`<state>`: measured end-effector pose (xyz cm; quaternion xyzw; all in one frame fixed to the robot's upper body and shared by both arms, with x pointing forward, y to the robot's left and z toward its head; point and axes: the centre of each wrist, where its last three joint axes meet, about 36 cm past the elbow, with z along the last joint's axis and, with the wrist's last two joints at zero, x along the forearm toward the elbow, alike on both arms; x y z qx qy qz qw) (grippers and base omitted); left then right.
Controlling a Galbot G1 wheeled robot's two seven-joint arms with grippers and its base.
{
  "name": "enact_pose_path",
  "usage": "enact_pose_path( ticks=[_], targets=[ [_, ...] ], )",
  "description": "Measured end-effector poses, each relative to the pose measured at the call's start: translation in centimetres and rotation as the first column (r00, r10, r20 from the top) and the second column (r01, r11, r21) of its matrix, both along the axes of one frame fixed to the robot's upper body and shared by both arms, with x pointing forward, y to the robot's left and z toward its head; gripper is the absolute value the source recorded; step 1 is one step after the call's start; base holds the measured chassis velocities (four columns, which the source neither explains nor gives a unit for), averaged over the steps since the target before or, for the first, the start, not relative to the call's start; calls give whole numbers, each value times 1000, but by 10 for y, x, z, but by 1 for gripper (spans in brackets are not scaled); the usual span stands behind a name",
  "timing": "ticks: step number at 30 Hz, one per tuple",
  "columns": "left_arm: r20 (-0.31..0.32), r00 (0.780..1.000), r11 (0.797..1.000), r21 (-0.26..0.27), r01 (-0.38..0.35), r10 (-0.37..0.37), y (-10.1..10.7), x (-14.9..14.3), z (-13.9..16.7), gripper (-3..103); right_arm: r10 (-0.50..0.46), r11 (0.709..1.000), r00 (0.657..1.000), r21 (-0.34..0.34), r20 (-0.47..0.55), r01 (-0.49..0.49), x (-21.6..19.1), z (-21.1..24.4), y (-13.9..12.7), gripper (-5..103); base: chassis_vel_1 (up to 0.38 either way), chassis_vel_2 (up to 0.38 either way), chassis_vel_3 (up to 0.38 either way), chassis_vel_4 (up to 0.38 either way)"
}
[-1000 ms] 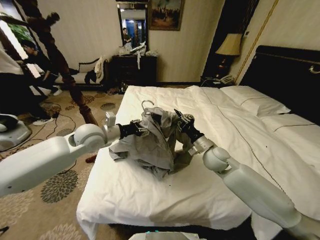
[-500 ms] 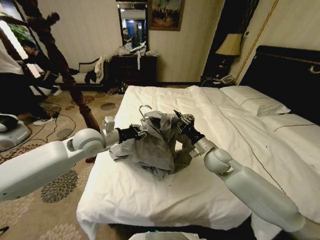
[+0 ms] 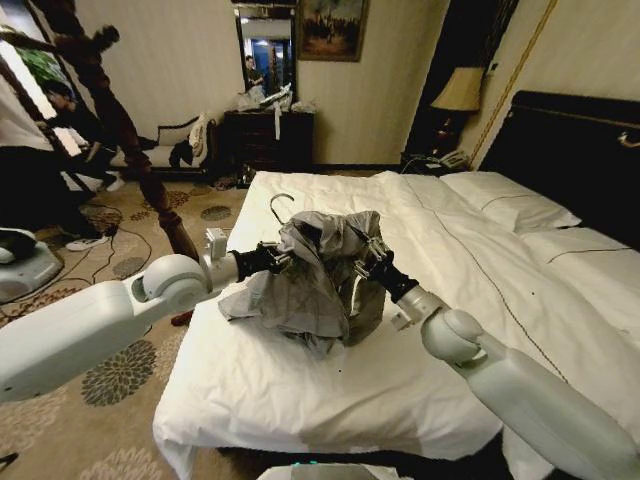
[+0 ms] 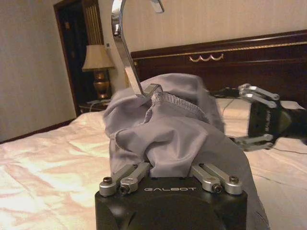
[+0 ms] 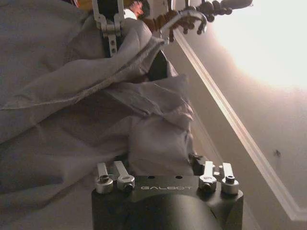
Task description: Pick up the clothes from the bed and hang them on the clothes hanger.
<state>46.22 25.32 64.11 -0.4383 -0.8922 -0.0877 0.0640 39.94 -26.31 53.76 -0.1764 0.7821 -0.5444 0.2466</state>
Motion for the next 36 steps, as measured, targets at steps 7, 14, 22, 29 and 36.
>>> enact_pose_path(
  ticks=[7,14,22,29,36],
  targets=[
    [-4,1000,1000,7,-20,20,6,-7,-3,16,-37,990,997,130,-74,46,-16,5,-1,95,0,0,0,0],
    [10,998,999,4,-54,54,15,-11,-1,16,-75,877,950,433,-304,208,-36,2,5,100,0,0,0,0],
    [14,995,995,-9,-100,101,24,-9,-5,16,-60,622,839,637,-540,455,-68,-16,-6,100,0,0,0,0],
    [17,992,992,-14,-125,125,29,-9,-8,16,-165,539,814,640,-557,548,-92,-41,-34,100,0,0,0,0],
    [18,989,989,-22,-147,147,28,-15,-13,16,-196,508,812,651,-550,564,-133,-79,-65,100,0,0,0,0]
  ],
)
